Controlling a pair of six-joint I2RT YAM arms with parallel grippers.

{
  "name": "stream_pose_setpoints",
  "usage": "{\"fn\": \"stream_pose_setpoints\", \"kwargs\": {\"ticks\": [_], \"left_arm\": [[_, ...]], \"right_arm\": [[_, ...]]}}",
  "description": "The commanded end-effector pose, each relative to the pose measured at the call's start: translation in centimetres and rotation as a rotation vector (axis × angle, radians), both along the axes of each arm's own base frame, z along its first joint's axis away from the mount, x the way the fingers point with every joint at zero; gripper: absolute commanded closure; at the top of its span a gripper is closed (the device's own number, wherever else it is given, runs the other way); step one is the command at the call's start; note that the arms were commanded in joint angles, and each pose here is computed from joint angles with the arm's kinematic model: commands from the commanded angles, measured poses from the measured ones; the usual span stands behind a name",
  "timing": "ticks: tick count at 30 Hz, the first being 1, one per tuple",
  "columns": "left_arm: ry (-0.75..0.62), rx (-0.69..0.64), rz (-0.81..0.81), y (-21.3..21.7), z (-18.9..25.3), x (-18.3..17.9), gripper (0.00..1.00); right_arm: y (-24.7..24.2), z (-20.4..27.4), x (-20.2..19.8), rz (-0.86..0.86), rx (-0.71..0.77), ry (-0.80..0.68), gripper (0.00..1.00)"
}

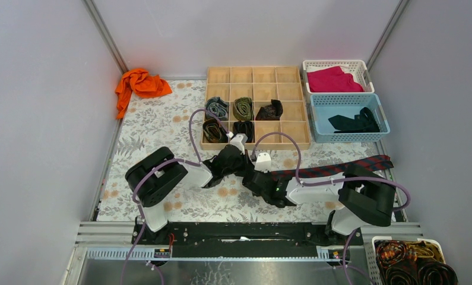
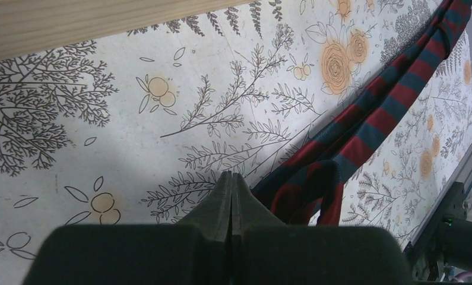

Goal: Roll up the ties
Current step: Roll the tie at the center of the board.

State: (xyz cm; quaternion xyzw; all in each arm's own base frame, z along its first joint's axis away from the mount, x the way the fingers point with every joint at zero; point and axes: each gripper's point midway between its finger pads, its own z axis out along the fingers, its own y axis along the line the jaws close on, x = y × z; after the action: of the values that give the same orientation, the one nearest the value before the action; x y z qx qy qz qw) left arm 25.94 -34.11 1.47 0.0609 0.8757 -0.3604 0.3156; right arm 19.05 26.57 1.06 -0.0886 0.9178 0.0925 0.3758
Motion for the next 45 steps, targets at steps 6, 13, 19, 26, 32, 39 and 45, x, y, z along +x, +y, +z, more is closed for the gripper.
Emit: {"fn": "stream_pose_setpoints", "kwargs": {"ticks": [6, 13, 19, 26, 32, 39, 45], "left_arm": [[0.162, 0.188, -0.019, 3.7, -6.1, -3.5, 1.0], [0.126, 0.281, 0.038, 3.8, -5.7, -0.2, 1.0], [0.156, 0.329, 0.026, 3.5, -7.1, 0.3, 1.0], [0.222, 0.388, 0.015, 5.1, -8.4, -2.0, 1.0], [0.253, 0.501, 0.006, 7.4, -9.5, -5.1, 1.0], [0.277, 0.527, -0.027, 8.1, -10.2, -7.3, 1.0], [0.286, 0.519, -0.047, 8.4, -10.1, -8.5, 1.0]], "right_arm": [[-2.3, -0.9, -0.6, 0.029, -0.134, 0.023, 1.0], [-4.8, -0.7, -3.1, 0.0, -0.028, 0.074, 0.9], [-8.2, -1.8, -4.0, -0.115, -0.024, 0.081, 1.0], [-8.1, -2.0, -2.2, -0.142, -0.158, 0.037, 1.0], [-7.1, -1.9, -0.2, -0.137, -0.202, -0.003, 1.0], [-6.3, -1.2, 0.8, -0.13, -0.191, -0.021, 1.0], [-5.5, -0.7, 0.8, -0.099, -0.178, -0.01, 1.0]]}}
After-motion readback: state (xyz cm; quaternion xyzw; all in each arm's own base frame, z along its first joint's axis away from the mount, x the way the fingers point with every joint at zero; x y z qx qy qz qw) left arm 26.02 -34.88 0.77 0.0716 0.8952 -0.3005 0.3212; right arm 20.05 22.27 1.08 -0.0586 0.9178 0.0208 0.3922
